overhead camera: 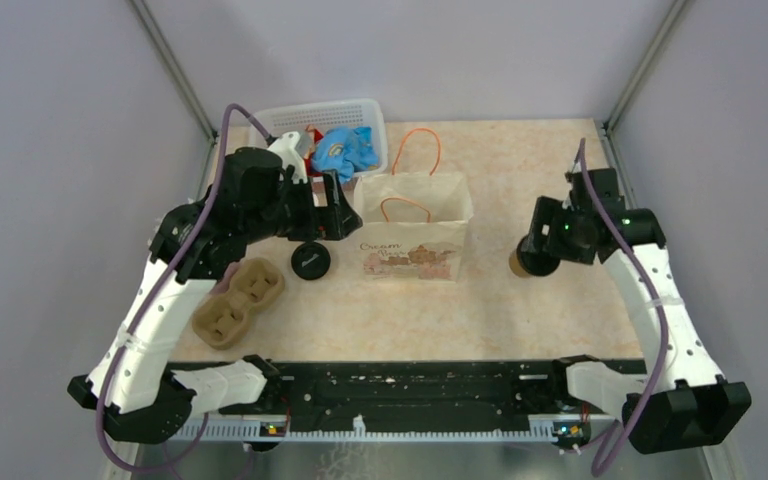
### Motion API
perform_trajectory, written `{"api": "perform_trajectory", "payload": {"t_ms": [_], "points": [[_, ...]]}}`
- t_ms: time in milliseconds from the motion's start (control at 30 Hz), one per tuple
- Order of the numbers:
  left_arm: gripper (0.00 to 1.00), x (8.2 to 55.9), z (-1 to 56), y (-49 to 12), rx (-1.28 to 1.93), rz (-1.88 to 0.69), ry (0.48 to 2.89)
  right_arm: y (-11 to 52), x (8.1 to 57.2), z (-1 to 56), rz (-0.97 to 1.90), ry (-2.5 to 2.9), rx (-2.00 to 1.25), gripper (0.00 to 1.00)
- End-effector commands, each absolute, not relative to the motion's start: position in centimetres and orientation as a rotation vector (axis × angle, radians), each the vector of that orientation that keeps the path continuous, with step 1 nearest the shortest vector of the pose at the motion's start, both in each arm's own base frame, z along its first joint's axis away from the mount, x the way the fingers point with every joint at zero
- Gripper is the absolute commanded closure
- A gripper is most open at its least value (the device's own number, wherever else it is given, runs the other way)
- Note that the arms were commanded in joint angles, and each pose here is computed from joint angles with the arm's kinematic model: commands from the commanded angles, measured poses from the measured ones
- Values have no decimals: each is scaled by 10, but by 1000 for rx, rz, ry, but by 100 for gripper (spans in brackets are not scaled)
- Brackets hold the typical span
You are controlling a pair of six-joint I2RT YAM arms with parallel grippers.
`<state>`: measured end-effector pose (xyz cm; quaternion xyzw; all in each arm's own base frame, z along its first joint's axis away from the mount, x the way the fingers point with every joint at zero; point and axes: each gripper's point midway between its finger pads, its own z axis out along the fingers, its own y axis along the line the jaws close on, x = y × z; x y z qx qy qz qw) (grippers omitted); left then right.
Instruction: Pack the takeout coffee
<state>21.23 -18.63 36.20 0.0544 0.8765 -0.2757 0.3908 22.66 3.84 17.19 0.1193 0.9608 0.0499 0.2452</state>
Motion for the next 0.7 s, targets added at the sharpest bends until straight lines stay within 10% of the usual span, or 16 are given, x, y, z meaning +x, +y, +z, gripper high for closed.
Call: {"api": "perform_trajectory", "payload": {"t_ms": [0, 300, 667], "points": [[3, 216, 366, -185, 77, -690, 2247, 66, 256, 279, 358, 2328, 52, 26], [5, 257, 344, -200, 35, -617, 2325, 162, 258, 436, 676, 1868, -507, 27], [28, 311, 304, -202, 97, -496, 2362, 225, 282, 420, 562, 1892, -767, 29]]}}
